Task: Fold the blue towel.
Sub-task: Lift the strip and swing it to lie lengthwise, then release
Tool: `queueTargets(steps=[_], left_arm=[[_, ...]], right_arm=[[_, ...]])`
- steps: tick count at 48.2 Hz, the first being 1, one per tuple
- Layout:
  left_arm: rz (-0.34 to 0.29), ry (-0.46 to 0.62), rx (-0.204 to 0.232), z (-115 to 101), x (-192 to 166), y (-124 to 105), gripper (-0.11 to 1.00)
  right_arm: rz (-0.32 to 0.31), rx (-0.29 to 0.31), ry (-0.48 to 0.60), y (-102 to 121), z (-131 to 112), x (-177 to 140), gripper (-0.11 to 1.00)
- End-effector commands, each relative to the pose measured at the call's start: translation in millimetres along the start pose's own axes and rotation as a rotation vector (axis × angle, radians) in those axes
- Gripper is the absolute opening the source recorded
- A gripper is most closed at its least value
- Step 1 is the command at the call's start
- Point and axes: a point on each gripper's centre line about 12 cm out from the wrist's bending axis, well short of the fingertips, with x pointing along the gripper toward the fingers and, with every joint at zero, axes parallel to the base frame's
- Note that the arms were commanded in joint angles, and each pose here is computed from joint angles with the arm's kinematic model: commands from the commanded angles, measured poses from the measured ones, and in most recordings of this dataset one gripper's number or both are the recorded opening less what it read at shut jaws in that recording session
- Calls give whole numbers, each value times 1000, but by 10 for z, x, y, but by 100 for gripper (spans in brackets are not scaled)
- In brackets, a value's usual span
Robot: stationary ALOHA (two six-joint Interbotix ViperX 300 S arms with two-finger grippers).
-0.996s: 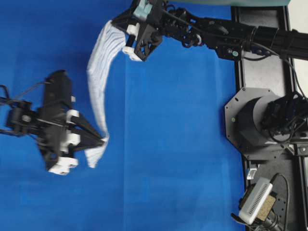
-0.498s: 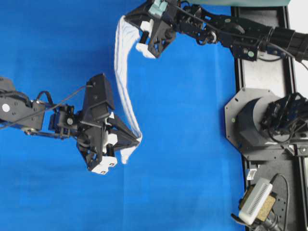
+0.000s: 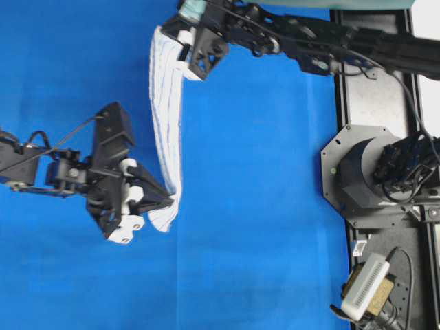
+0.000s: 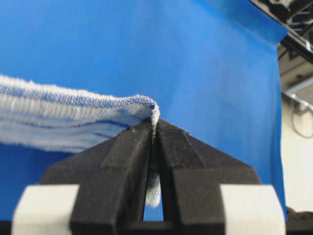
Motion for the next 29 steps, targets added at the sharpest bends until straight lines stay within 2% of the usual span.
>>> queueTargets(steps=[1,8,14,20,29], left_arm=[[-42,-45,-6,93,-149,-120,2],[-20,-25,-23,-27,-238,-24,2],[25,1,-63,-153,-256,124,2],[50,4,-84,-212,-264,229,4],[64,3,-86,-268,-279,316,26]], right_arm=[[8,-9,-40,44,185,51,14],[24,-19,-10,108,193,264,14],[36,-26,12,161,177,395,14],[40,-29,24,184,150,483,14],[40,-29,32,190,113,534,14]])
